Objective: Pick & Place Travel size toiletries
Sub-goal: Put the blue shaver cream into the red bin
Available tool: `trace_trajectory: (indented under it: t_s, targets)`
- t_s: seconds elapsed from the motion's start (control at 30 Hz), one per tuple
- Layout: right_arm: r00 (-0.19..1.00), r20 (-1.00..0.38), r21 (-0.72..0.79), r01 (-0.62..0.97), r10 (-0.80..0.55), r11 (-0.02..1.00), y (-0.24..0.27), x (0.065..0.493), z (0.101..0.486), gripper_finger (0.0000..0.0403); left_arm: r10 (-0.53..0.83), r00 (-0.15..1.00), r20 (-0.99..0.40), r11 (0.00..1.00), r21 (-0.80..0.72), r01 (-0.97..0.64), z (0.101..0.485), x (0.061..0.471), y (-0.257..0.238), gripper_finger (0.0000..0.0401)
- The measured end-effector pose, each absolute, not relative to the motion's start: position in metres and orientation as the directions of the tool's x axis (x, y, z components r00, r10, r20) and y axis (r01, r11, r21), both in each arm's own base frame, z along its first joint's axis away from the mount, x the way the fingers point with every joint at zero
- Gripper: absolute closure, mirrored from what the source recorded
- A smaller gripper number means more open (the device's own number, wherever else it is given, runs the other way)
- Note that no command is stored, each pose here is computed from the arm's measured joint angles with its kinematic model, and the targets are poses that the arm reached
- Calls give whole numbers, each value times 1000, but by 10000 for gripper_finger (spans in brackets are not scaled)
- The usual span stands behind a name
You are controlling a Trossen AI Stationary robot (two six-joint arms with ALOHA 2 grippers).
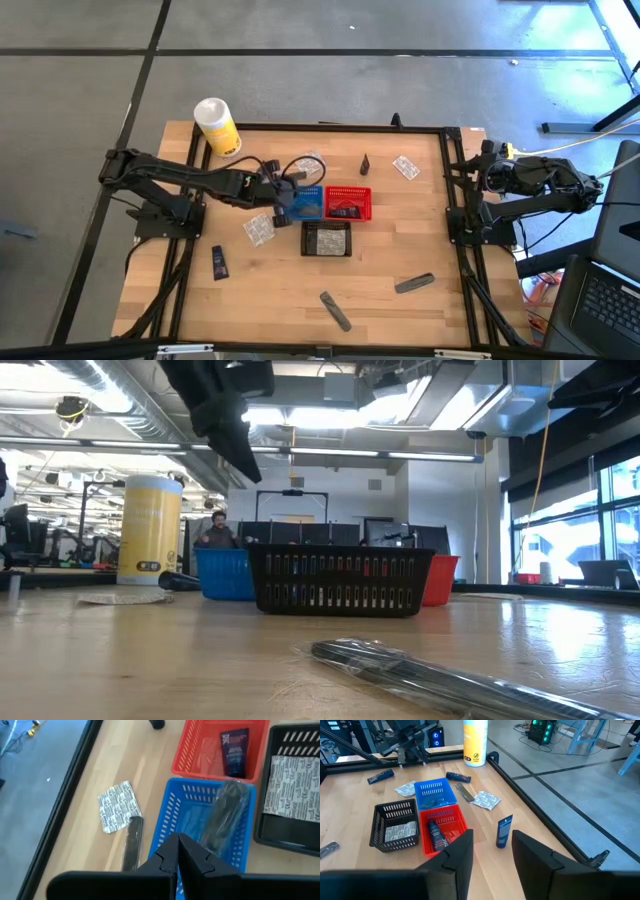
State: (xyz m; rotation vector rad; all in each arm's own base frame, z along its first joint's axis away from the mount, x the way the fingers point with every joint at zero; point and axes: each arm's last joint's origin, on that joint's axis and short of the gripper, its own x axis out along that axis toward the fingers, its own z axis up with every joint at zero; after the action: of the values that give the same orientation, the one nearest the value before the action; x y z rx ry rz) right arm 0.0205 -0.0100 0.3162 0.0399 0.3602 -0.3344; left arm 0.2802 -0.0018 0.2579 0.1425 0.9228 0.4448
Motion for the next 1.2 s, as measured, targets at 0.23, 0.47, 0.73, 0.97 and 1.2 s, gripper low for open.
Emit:
trace_trajectory:
  t_s: [0.23,0.47,0.73,0.97,1.2]
  targets:
    - [882,-352,-21,328,-314,944,-10,21,316,264,423,564,-709,904,285,-320,262,284,-2,397]
    - [882,-352,-21,328,-314,945,-10,21,316,248,394,583,-711,918,268,-293,262,285,-4,341]
    - [882,-352,-21,328,-314,944,-10,21,316,231,355,600,-717,934,251,-253,263,286,-6,255]
    - [882,-353,-21,328,-314,944,-10,21,316,218,357,602,-714,934,256,-250,263,286,-6,247]
    - [881,-353,-21,328,-314,944,-10,21,316,209,351,630,-693,936,241,-256,265,289,-6,256]
